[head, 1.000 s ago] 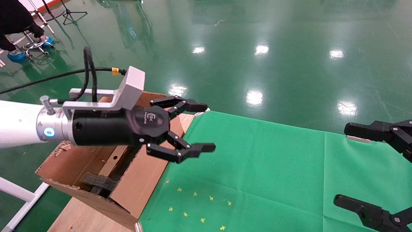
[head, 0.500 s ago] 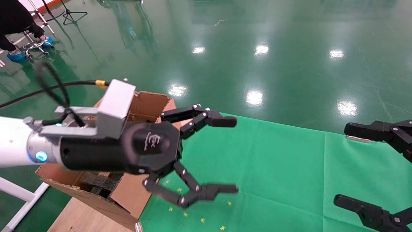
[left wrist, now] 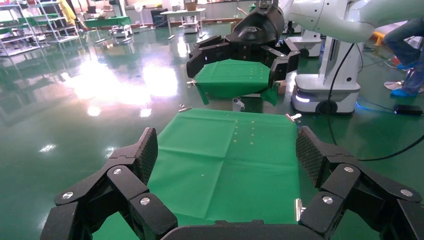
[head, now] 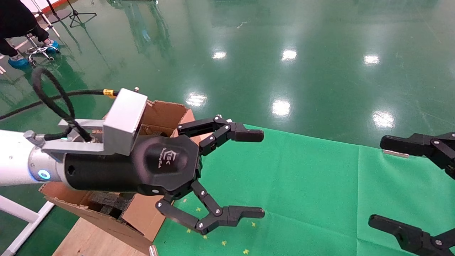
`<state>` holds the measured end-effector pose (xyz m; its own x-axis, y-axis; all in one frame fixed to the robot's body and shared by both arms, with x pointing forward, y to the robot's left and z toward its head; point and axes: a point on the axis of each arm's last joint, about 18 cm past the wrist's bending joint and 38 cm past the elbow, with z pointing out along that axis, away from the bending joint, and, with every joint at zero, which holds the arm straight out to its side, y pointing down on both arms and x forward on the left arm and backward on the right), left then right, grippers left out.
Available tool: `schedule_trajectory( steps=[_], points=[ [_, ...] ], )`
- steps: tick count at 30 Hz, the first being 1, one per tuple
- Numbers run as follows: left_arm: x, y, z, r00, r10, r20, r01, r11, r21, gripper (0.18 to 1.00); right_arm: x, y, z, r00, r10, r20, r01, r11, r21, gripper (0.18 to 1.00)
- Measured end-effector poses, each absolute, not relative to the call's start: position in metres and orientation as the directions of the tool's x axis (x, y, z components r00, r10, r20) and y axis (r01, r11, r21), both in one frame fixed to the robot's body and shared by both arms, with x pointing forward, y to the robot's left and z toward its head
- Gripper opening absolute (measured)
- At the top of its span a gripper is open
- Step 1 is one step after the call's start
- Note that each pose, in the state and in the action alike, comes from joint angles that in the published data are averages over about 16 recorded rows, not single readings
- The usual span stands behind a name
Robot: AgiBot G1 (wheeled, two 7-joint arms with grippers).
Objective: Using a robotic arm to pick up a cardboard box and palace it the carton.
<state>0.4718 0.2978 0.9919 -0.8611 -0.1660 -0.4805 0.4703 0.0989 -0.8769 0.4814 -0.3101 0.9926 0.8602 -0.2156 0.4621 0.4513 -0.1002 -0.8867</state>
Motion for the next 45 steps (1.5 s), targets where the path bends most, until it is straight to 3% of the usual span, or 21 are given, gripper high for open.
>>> schedule_trajectory(
  steps=[45],
  points=[
    [0.4763,0.3007,0.9921,-0.861,-0.182,-0.475,0.461,0.115,-0.88,1.001,0.4813,-0.3101,0.9926,0.86,-0.216,0.462,0.451,-0.1,-0.887,1.001]
  ],
)
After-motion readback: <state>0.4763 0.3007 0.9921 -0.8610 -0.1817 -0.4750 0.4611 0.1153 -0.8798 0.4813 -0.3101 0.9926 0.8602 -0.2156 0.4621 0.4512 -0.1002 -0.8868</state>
